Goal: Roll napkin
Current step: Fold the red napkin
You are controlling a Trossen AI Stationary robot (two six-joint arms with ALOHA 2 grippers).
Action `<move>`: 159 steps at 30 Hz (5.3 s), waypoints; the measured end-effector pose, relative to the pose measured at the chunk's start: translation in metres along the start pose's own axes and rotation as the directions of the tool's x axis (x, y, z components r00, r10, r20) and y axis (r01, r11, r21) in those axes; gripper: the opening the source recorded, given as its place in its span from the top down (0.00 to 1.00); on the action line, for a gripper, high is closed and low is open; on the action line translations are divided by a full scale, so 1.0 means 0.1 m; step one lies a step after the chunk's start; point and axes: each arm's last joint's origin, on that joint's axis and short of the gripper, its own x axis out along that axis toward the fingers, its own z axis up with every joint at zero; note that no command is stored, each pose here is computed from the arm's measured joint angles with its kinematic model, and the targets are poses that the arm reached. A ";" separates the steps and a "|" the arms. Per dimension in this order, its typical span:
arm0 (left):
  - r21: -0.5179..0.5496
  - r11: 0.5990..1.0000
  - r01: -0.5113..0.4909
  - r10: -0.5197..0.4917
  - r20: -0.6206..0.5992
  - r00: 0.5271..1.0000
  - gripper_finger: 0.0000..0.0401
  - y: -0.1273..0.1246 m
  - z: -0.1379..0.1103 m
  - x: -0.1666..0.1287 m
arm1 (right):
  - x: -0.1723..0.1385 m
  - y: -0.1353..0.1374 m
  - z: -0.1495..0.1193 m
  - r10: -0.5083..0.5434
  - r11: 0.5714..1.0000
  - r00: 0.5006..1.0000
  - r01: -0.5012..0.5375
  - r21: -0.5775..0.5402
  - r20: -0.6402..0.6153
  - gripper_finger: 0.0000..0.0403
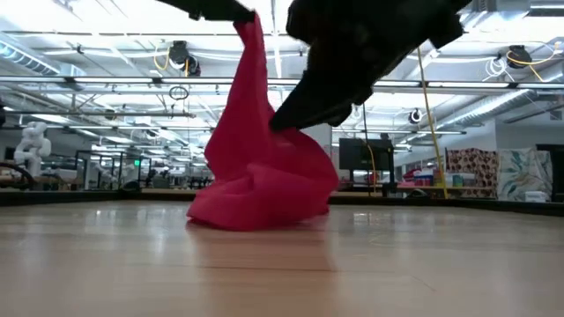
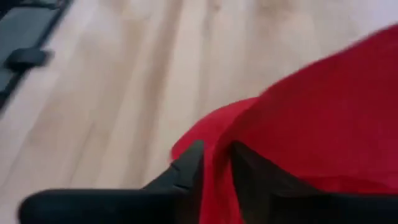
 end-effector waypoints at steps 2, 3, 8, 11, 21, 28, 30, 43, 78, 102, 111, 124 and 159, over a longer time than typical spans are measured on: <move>0.020 0.999 0.036 -0.037 0.046 0.998 1.00 0.01 0.03 -0.02 | -0.01 0.04 -0.01 0.003 1.000 1.000 -0.003 -0.022 -0.005 0.75; 0.025 0.998 0.050 -0.051 0.065 0.997 1.00 0.01 0.04 -0.03 | -0.03 0.05 -0.01 -0.013 0.999 1.000 0.013 -0.030 -0.017 0.72; 0.016 0.995 0.098 -0.099 0.131 0.986 1.00 0.04 0.10 -0.12 | -0.15 0.04 -0.12 -0.130 0.990 0.980 0.121 -0.067 -0.153 0.63; 0.009 0.994 0.107 -0.107 0.126 0.986 1.00 0.05 0.10 -0.15 | -0.19 0.01 -0.25 -0.176 0.984 0.945 0.166 -0.060 -0.277 0.61; -0.008 0.995 0.095 -0.094 0.081 0.992 1.00 0.04 0.06 -0.14 | -0.20 0.01 -0.48 -0.213 0.971 0.907 0.238 0.024 -0.364 0.65; -0.029 0.996 -0.084 0.083 -0.038 0.996 1.00 0.11 0.01 -0.14 | -0.10 0.07 -0.57 -0.099 0.995 0.982 0.097 -0.018 -0.162 0.88; -0.038 0.994 -0.101 0.099 -0.049 0.994 1.00 0.14 -0.01 -0.13 | -0.10 0.03 -0.58 -0.103 0.994 0.984 0.098 -0.039 -0.145 0.96; -0.087 0.982 -0.167 0.158 -0.098 0.983 1.00 0.26 -0.09 -0.09 | -0.90 -0.01 0.10 -0.329 0.944 0.939 0.324 -0.067 -0.098 1.00; -0.259 0.860 0.439 -0.477 -0.104 0.873 1.00 -0.51 -0.16 0.02 | -1.21 0.25 -0.06 -0.121 0.958 0.953 0.185 0.220 -0.277 1.00; -0.251 0.750 0.612 -0.656 -0.159 0.738 1.00 -0.96 -0.42 0.39 | -0.84 0.17 -0.57 -0.242 0.913 0.925 0.319 0.253 -0.293 0.69; -0.337 0.685 0.646 -0.729 -0.307 0.612 1.00 -1.23 -0.56 0.32 | -0.89 0.38 -0.82 -0.112 0.920 0.892 0.259 0.293 -0.439 0.69; -0.247 0.697 0.673 -0.716 -0.297 0.632 1.00 -1.32 -0.49 0.28 | -0.75 0.26 -1.30 -0.190 0.896 0.945 0.278 0.346 -0.267 0.69; 0.013 0.870 -0.493 0.431 0.466 0.772 1.00 0.97 0.05 0.07 | -3.82 -0.51 0.87 -0.768 0.639 0.605 0.748 0.180 0.210 1.00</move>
